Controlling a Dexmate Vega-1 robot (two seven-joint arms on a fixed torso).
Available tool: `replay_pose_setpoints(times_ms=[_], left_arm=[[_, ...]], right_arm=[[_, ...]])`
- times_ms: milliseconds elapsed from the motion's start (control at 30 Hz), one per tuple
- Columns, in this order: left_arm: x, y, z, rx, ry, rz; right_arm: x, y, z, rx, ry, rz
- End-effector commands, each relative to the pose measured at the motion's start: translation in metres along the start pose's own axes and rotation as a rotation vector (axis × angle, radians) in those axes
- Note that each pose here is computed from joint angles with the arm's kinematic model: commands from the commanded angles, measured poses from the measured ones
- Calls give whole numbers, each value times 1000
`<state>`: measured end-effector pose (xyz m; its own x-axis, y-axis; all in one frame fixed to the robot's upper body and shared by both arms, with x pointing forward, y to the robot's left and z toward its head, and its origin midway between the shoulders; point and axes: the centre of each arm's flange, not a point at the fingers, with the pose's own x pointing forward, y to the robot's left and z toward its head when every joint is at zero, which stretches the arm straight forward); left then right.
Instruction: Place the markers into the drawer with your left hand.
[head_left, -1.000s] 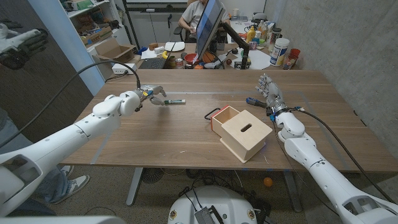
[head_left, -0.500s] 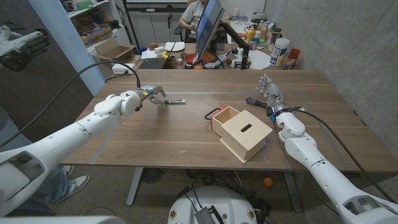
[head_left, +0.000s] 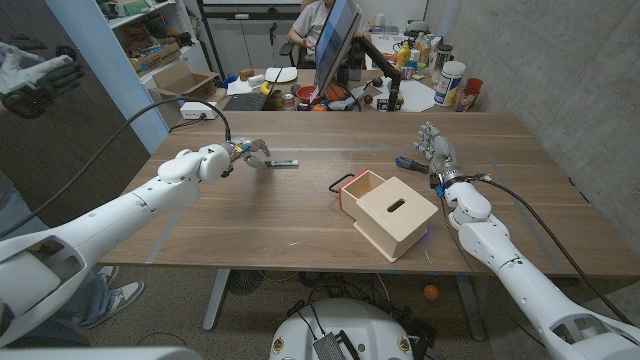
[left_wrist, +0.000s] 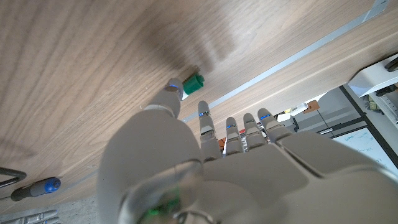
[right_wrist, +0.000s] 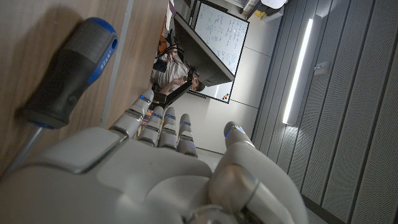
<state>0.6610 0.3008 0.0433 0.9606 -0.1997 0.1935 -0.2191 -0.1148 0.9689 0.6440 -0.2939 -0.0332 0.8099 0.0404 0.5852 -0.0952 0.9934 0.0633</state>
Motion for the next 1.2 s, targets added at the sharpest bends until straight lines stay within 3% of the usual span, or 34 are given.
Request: replay_pose_setpoints(times_ms=[33, 633, 1200], left_arm=[[13, 0, 6, 14, -17, -19], [28, -3, 10, 2, -26, -34], [31, -11, 16, -6, -17, -40]], right_arm=[[-1, -5, -8, 11, 9, -15], [12, -10, -11, 21, 3, -19], [14, -19, -12, 28, 0, -26]])
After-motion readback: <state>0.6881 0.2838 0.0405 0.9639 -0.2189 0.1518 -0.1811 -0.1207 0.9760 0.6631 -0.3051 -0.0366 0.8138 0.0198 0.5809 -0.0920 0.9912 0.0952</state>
